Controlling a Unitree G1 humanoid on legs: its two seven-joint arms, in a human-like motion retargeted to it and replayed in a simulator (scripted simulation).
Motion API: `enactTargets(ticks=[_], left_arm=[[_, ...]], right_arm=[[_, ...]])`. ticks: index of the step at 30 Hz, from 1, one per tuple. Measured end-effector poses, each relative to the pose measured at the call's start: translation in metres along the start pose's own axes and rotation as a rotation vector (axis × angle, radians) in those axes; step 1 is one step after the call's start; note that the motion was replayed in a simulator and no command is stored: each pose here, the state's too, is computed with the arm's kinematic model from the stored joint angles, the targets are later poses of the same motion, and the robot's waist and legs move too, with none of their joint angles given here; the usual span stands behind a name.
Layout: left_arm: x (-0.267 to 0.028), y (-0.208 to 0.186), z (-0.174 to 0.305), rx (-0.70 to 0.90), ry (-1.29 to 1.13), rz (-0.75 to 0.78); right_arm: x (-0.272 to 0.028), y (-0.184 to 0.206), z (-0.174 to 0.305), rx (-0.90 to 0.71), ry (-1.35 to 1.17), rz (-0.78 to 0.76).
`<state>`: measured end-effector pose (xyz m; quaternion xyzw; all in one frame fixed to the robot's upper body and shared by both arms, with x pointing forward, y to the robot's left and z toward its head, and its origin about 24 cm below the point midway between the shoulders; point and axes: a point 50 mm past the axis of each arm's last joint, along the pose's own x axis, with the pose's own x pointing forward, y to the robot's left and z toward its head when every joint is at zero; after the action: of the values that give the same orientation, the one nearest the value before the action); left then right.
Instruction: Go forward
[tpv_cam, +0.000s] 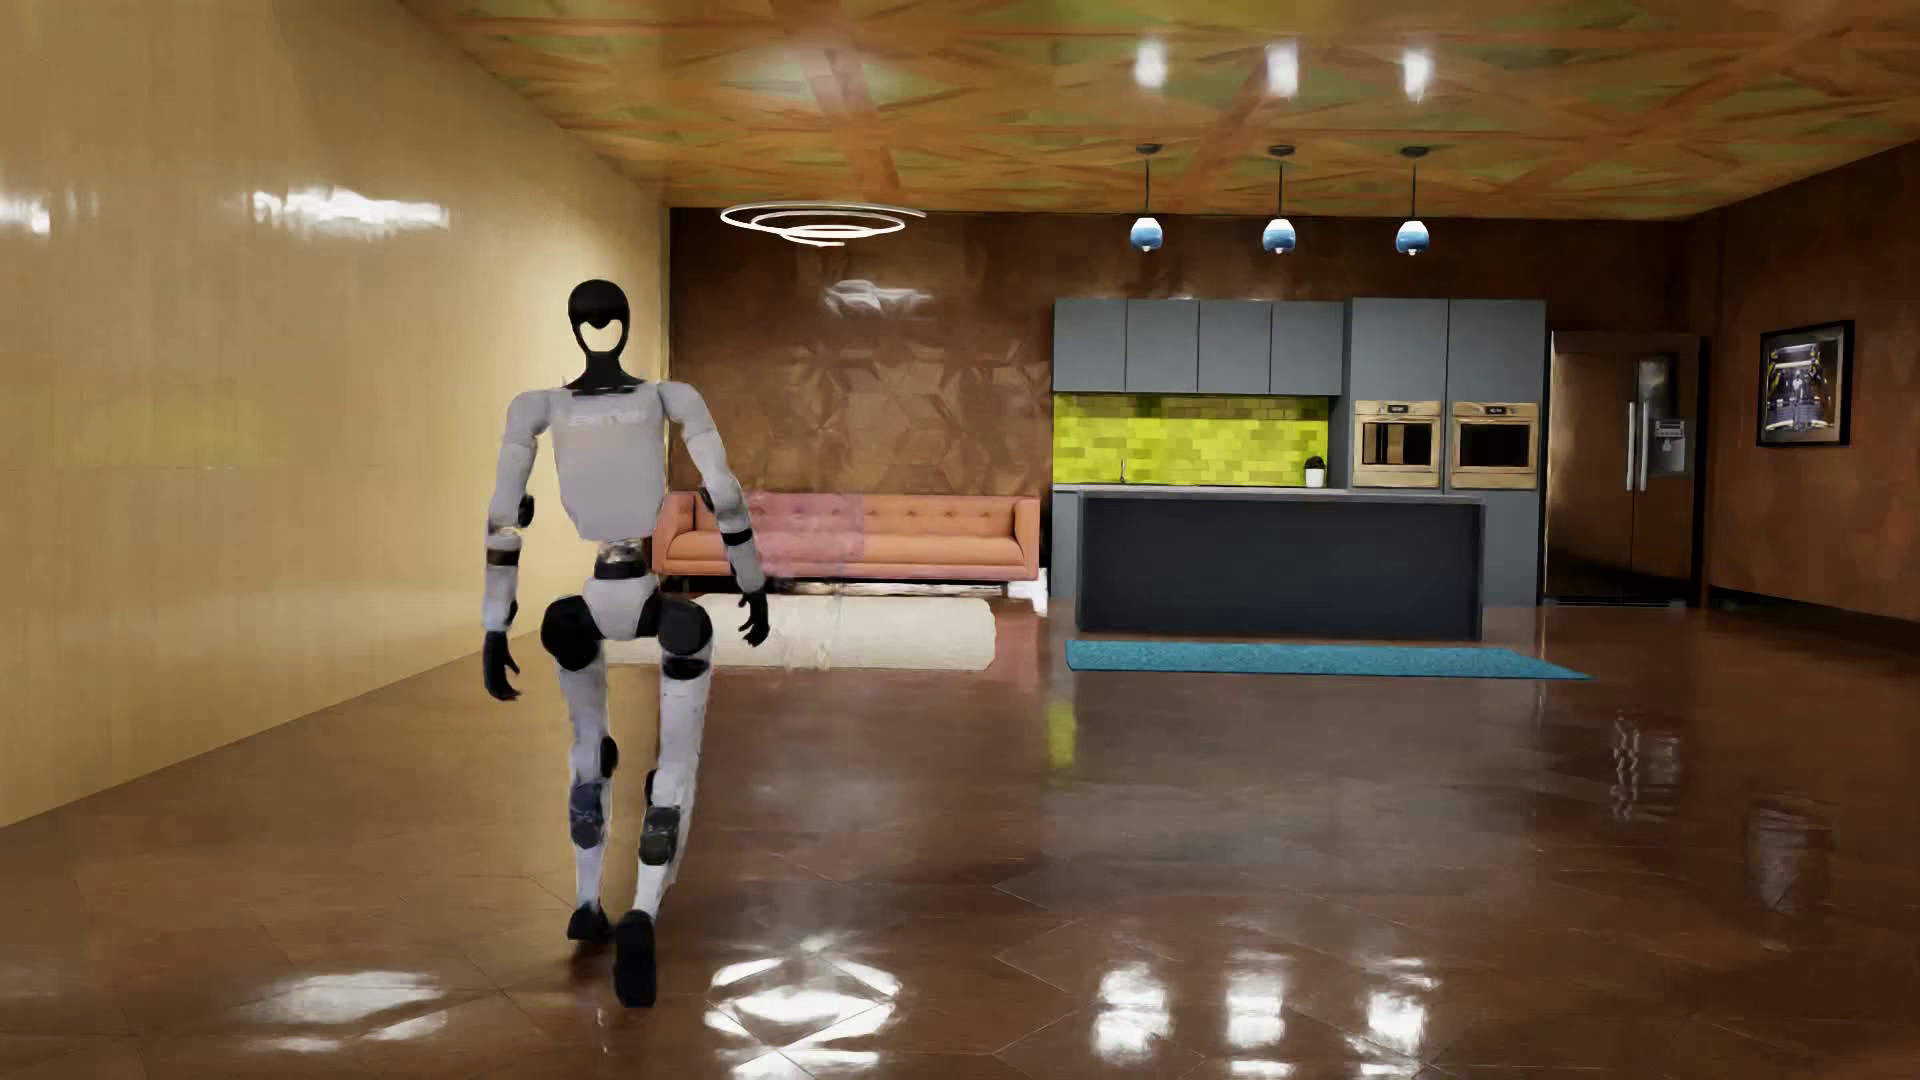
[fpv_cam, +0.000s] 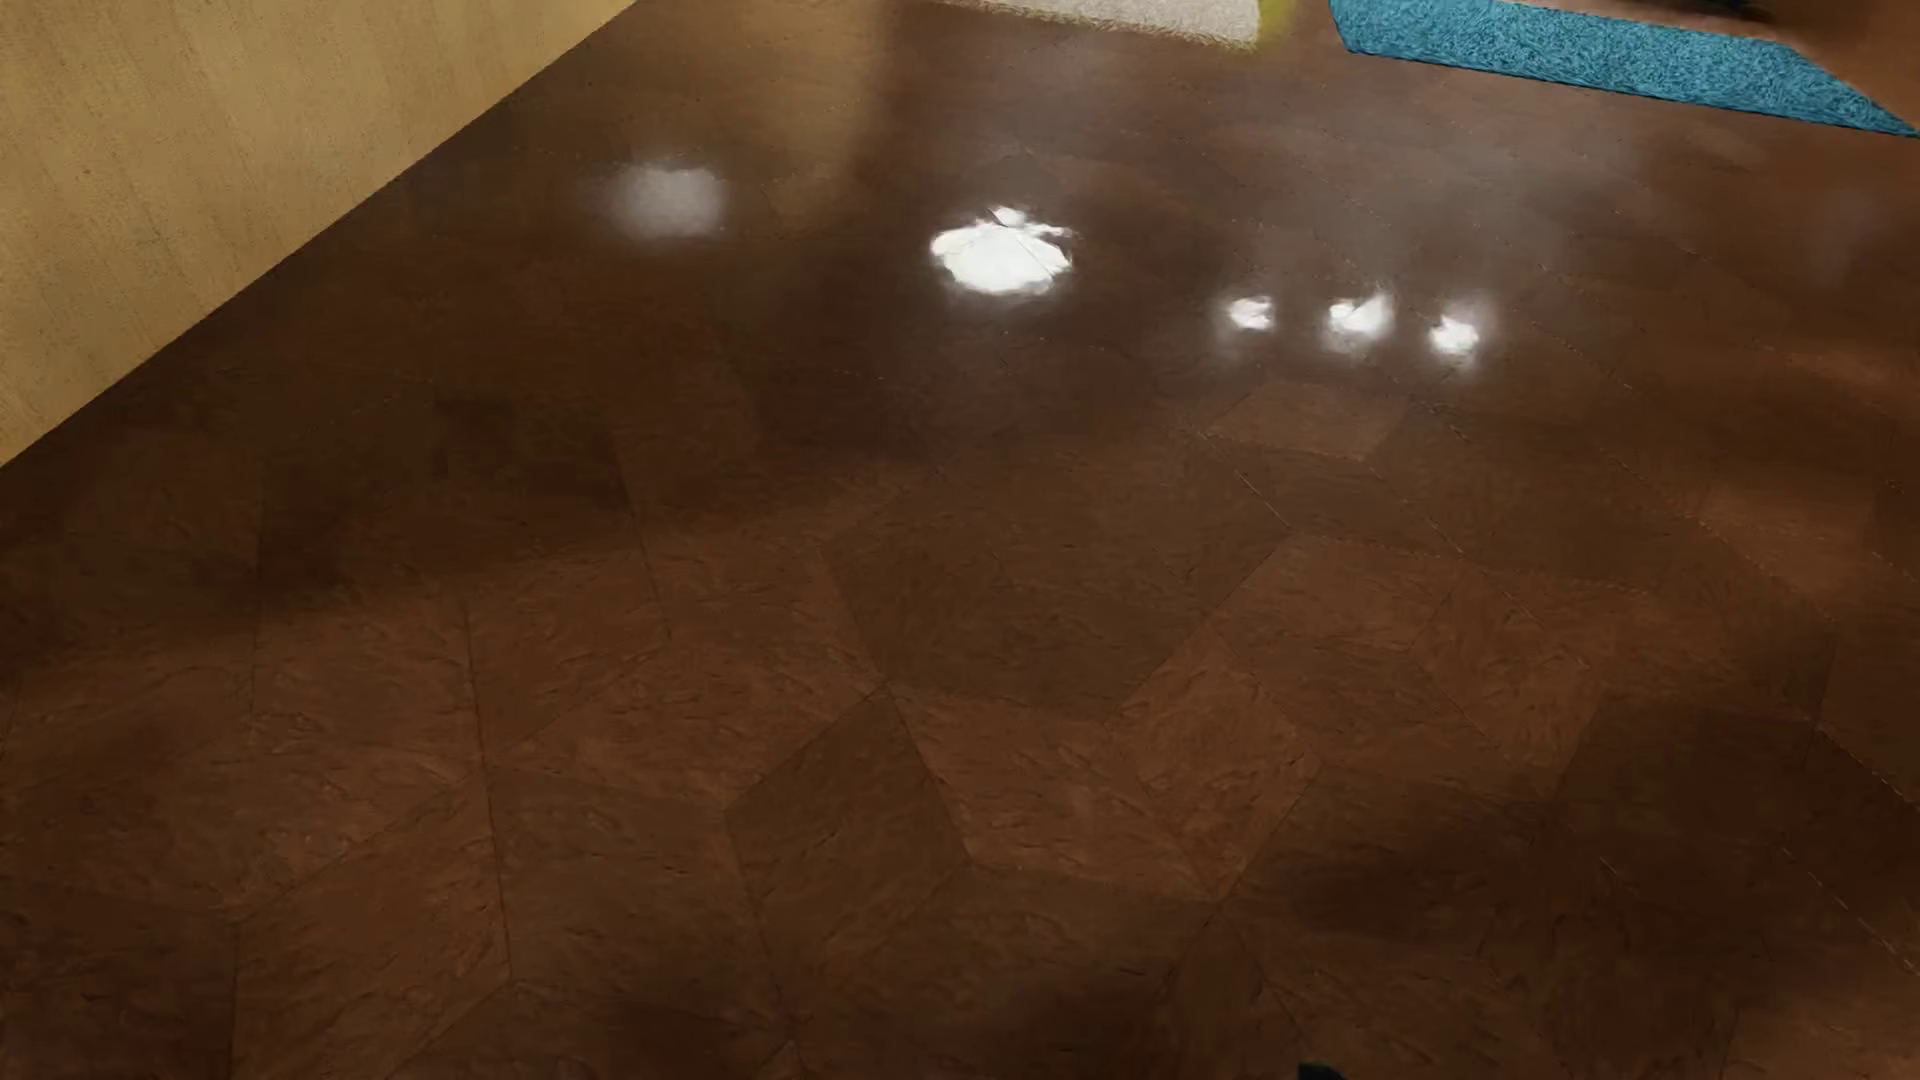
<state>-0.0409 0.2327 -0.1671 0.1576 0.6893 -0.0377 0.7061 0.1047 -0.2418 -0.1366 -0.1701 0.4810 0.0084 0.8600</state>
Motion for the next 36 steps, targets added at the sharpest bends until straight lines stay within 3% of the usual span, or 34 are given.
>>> enactTargets(ticks=[6,13,18,30,33,36], left_arm=[[-0.001,0.024,0.076,0.030,-0.245,0.055],[-0.028,0.067,0.165,-0.002,-0.552,0.169],[-0.011,0.044,0.123,0.014,-0.401,0.106],[-0.001,0.007,0.024,0.052,-0.103,0.009],[0.000,-0.002,0.008,0.104,-0.028,-0.019],[0.001,-0.001,0.034,0.090,-0.125,-0.014]], right_arm=[[-0.021,0.038,-0.057,-0.100,0.175,0.139],[-0.046,0.062,-0.100,-0.163,0.307,0.239],[-0.049,0.059,-0.110,-0.169,0.357,0.232],[0.004,-0.013,0.021,-0.093,-0.061,-0.006],[0.000,0.001,0.000,-0.071,0.005,0.025],[-0.005,0.018,-0.014,-0.138,0.036,0.094]])
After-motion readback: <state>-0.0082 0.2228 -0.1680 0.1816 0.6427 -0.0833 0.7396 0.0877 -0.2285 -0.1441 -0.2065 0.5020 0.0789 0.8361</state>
